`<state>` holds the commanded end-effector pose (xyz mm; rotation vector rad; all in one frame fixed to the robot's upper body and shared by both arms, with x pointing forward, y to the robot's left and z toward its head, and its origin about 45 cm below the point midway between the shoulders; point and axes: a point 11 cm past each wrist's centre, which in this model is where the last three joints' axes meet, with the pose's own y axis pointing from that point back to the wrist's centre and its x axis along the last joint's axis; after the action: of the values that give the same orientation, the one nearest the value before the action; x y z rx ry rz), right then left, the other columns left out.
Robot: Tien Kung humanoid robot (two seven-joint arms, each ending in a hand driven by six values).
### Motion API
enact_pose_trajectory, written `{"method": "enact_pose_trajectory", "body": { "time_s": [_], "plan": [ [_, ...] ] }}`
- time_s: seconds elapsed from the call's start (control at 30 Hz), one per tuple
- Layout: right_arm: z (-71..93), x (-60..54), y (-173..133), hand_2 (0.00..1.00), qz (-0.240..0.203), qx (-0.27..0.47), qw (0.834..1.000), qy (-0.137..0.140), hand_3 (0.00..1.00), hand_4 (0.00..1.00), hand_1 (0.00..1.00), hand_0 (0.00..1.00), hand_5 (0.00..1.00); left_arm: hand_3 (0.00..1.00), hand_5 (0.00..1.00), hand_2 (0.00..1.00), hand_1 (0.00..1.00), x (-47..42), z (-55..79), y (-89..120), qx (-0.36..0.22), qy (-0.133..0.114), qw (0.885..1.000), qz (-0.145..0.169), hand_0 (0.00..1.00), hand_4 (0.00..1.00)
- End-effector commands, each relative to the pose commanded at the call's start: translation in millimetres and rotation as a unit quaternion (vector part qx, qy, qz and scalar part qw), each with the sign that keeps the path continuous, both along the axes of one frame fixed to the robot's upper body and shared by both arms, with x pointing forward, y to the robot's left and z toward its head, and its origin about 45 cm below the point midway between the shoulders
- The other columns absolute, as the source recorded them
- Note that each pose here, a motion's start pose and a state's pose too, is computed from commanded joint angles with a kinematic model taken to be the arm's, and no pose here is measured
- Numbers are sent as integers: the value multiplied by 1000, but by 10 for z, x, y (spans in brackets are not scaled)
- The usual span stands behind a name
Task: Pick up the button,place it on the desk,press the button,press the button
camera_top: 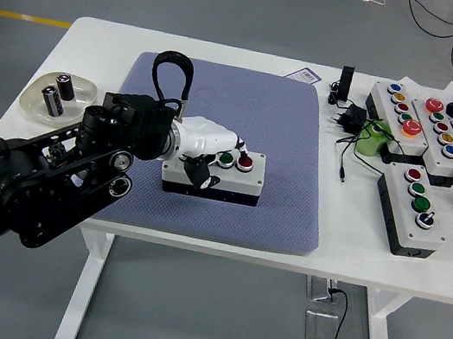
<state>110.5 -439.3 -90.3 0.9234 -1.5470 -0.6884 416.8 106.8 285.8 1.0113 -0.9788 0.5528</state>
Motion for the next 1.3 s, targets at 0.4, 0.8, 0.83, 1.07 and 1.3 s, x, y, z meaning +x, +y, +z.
{"method": "enact_pose_trajectory", "body": {
  "time_s": [0.4, 0.8, 0.83, 1.07, 1.3],
  "plan": [
    [3, 9, -2, 598, 1, 0, 1000, -1, 637, 254, 565, 650, 259, 969, 917, 606, 601, 327, 387, 532, -325, -49, 932, 152, 443, 803],
    [4, 13, -2, 598, -1, -1, 1000, -2, 637, 254, 565, 651, 258, 924, 939, 869, 827, 399, 330, 1640, -581, -69, 758, 288, 761, 762],
    [4, 11, -3, 598, -1, -1, 1000, -2, 637, 254, 565, 650, 258, 869, 998, 878, 849, 385, 275, 1680, -591, -53, 750, 292, 802, 737],
    [-5, -15, 6, 597, -2, -1, 1000, 1, 637, 254, 565, 650, 258, 900, 998, 905, 880, 215, -80, 1774, -676, 57, 669, 304, 843, 721],
    [-15, -52, 10, 597, -4, 0, 1000, 4, 637, 254, 565, 650, 257, 908, 998, 907, 883, 54, -255, 1747, -683, 101, 661, 293, 851, 718]
  ]
}}
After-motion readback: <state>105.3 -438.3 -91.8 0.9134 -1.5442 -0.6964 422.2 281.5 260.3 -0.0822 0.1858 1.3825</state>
